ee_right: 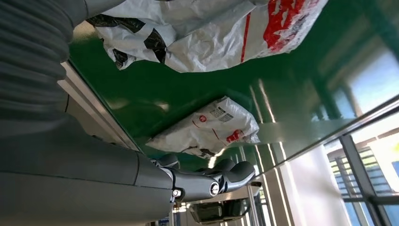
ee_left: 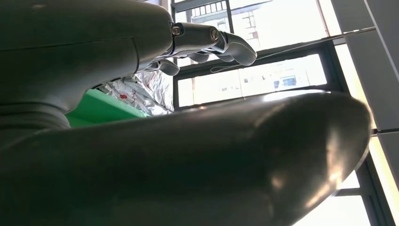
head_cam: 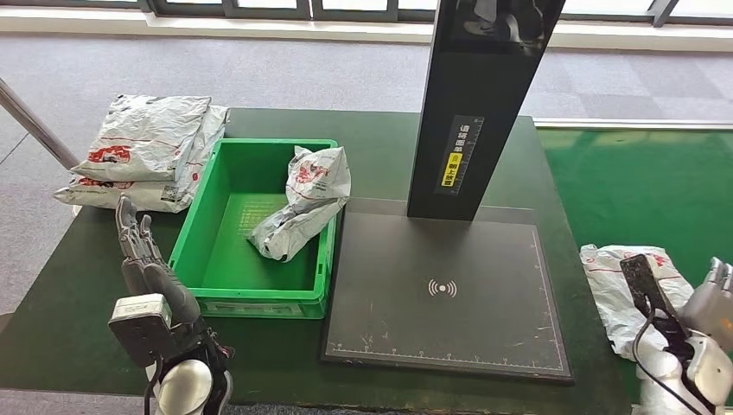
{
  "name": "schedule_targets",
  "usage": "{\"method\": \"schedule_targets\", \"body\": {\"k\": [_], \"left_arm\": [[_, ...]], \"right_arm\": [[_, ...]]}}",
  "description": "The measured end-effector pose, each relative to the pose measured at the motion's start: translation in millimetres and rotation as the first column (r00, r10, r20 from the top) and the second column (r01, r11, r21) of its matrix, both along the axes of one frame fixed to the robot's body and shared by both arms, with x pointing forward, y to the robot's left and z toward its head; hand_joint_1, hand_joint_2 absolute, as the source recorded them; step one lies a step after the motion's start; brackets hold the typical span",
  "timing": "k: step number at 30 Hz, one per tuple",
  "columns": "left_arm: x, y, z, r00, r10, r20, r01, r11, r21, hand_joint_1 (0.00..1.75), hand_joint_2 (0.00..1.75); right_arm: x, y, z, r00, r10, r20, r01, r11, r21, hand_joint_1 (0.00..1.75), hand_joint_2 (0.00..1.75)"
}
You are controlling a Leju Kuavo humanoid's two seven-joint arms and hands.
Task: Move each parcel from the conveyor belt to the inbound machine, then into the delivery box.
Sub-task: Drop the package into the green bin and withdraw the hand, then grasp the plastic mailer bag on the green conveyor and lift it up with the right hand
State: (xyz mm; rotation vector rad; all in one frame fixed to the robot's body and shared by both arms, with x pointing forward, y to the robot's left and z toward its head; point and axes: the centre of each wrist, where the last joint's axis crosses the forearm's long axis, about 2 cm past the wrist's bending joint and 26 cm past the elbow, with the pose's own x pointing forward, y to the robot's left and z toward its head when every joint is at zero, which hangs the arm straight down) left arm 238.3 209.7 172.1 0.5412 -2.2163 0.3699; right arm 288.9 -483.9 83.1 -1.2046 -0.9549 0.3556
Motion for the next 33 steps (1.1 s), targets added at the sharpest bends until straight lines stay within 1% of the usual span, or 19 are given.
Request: {"method": "schedule_targets", "body": {"k": [3,7,12,15,21,25,30,33], "left_arm": [[1.0,-1,0.9,1.0,-0.015,-0.002,0.015,1.0,0.007,0.0,0.0],[5.9,-1,3.3,0.999,-0.037,-0.001,0.037,0.999,0.021,0.0,0.0],[11.5,-4,4.4,0.998,-0.063,-0.012,0.064,0.997,0.04,0.0,0.0],[14.4,-5,4.4,0.997,-0.071,-0.018,0.072,0.996,0.044,0.0,0.0],[16.2,-6,1.8,0.997,-0.075,-0.029,0.077,0.996,0.049,0.0,0.0],[17.0,-7,0.6,0.996,-0.081,-0.037,0.083,0.995,0.053,0.0,0.0],[21.2,-9,-0.2,0.993,-0.102,-0.056,0.106,0.993,0.061,0.0,0.0],[23.0,-10,-2.3,0.991,-0.113,-0.071,0.118,0.991,0.068,0.0,0.0]], "right_arm": [[9,-13,-8,0.994,-0.016,-0.106,0.02,0.999,0.034,0.0,1.75],[13,-15,-20,0.973,-0.021,-0.229,0.039,0.996,0.077,0.0,1.75],[15,-10,-31,0.912,-0.052,-0.407,0.098,0.991,0.092,0.0,1.75],[16,-9,-33,0.89,-0.05,-0.453,0.11,0.988,0.106,0.0,1.75],[16,-8,-36,0.878,-0.042,-0.476,0.114,0.986,0.124,0.0,1.75],[17,-7,-37,0.862,-0.031,-0.506,0.114,0.984,0.135,1.75,1.75],[17,-5,-39,0.804,-0.01,-0.595,0.101,0.988,0.121,1.75,1.75],[15,-5,-41,0.789,0.001,-0.614,0.09,0.989,0.117,1.75,1.75]]}}
